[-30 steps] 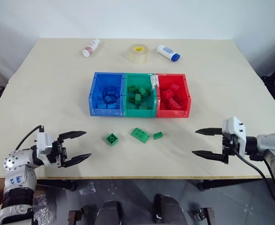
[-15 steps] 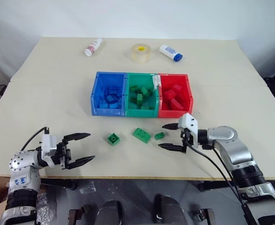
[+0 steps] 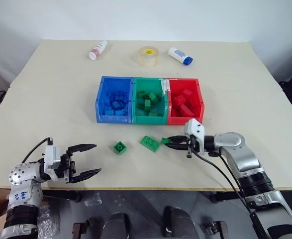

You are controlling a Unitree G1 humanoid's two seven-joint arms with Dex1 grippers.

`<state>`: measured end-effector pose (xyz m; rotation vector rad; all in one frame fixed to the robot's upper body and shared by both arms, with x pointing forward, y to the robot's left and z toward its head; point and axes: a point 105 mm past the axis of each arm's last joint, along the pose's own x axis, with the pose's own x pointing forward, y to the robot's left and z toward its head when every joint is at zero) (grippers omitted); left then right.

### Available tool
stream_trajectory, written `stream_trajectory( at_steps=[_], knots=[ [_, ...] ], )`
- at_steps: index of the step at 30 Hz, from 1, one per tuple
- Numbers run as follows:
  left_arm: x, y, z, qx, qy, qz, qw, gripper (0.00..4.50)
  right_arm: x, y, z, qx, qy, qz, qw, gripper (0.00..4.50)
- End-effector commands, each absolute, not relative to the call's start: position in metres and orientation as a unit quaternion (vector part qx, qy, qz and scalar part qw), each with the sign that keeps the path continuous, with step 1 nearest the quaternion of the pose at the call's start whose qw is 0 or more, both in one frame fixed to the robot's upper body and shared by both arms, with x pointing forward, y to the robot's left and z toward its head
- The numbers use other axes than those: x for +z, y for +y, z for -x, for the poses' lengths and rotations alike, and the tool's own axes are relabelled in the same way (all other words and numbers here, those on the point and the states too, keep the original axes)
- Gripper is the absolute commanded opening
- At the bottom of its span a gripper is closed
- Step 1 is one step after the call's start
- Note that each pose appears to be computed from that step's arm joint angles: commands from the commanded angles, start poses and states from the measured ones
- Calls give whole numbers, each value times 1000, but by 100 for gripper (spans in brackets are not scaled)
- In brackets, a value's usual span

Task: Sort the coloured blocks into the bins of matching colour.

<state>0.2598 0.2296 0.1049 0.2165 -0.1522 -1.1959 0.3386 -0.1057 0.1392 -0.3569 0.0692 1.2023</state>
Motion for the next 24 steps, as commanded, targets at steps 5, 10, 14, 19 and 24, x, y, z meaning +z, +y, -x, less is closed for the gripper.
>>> stream_trajectory(
  at_steps=[5,10,14,19,24],
  knots=[
    [112,228,-263,-557,-93,-105,819,450,218,-71,-372,539,-92,160,822,46],
    [114,225,-267,-559,-97,-106,817,450,224,-56,-399,513,-92,169,836,182],
    [115,223,-268,-561,-100,-107,815,450,223,-53,-399,520,-95,172,831,316],
    [115,222,-267,-563,-99,-105,814,450,216,-63,-390,532,-87,171,825,447],
    [114,224,-267,-564,-96,-103,813,450,203,-82,-364,569,-67,167,802,447]
  ],
)
